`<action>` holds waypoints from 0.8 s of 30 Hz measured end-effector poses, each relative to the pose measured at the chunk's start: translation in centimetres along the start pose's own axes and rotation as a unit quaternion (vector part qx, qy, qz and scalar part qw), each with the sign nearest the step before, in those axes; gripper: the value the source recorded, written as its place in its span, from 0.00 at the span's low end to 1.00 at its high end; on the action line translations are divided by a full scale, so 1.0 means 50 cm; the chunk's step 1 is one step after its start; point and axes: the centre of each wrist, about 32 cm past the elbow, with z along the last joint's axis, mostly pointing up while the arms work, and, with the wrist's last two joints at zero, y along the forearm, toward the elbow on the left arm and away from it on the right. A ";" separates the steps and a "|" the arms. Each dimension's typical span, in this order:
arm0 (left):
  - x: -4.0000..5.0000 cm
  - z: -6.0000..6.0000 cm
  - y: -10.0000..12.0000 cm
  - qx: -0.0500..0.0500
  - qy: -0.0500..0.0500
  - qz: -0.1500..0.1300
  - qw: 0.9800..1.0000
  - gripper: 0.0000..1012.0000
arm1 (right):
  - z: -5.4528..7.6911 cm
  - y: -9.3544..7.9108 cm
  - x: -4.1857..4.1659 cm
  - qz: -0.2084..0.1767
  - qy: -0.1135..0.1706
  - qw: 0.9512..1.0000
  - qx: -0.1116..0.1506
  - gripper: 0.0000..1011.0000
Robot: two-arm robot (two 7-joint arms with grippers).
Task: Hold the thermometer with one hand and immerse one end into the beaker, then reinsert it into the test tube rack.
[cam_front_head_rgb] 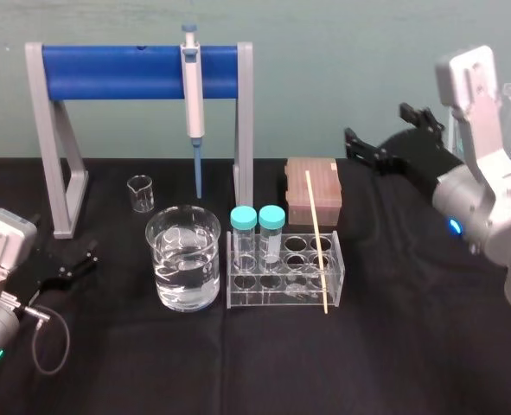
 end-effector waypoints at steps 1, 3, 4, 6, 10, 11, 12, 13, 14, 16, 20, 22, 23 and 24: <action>0.000 0.000 0.000 0.000 0.000 0.000 1.000 0.99 | -0.009 -0.002 -0.002 -0.008 0.003 1.000 0.003 0.99; 0.000 0.000 0.000 0.000 0.000 0.000 1.000 0.99 | -0.027 -0.004 -0.003 -0.022 0.011 1.000 0.008 0.99; 0.000 0.000 0.000 0.000 0.000 0.000 1.000 0.99 | -0.038 -0.005 -0.004 -0.029 0.016 0.999 0.009 0.99; 0.000 0.000 0.000 0.000 0.000 0.000 1.000 0.99 | -0.065 -0.008 -0.006 -0.049 0.029 0.998 0.009 0.99; 0.000 0.000 0.000 0.000 0.000 0.000 1.000 0.99 | -0.109 -0.011 -0.006 -0.071 0.043 0.997 -0.001 0.99; 0.000 0.000 0.000 0.000 0.000 0.000 1.000 0.99 | -0.124 -0.011 -0.006 -0.075 0.047 0.996 -0.006 0.99; 0.000 0.000 0.000 0.000 0.000 0.000 1.000 0.99 | -0.132 -0.011 -0.006 -0.076 0.048 0.996 -0.008 0.99; 0.000 0.000 0.000 0.000 0.000 0.000 1.000 0.99 | -0.138 -0.010 -0.005 -0.076 0.048 0.996 -0.010 0.99; 0.000 0.000 0.000 0.000 0.000 0.000 1.000 0.99 | -0.151 -0.009 -0.006 -0.074 0.051 0.996 -0.016 0.99; 0.000 0.000 0.000 0.000 0.000 0.000 1.000 0.99 | -0.164 -0.008 -0.005 -0.069 0.054 0.996 -0.024 0.99; 0.000 0.000 0.000 0.000 0.000 0.000 1.000 0.99 | -0.173 -0.003 -0.003 -0.050 0.066 0.996 -0.032 0.99; 0.000 0.000 0.000 0.000 0.000 0.000 1.000 0.99 | -0.172 -0.004 -0.003 -0.051 0.065 0.996 -0.031 0.99; 0.000 0.000 0.000 0.000 0.000 0.000 1.000 0.99 | -0.172 -0.004 -0.004 -0.052 0.065 0.996 -0.031 0.99; 0.000 0.000 0.000 0.000 0.000 0.000 1.000 0.99 | -0.170 -0.004 -0.004 -0.052 0.064 0.996 -0.030 0.99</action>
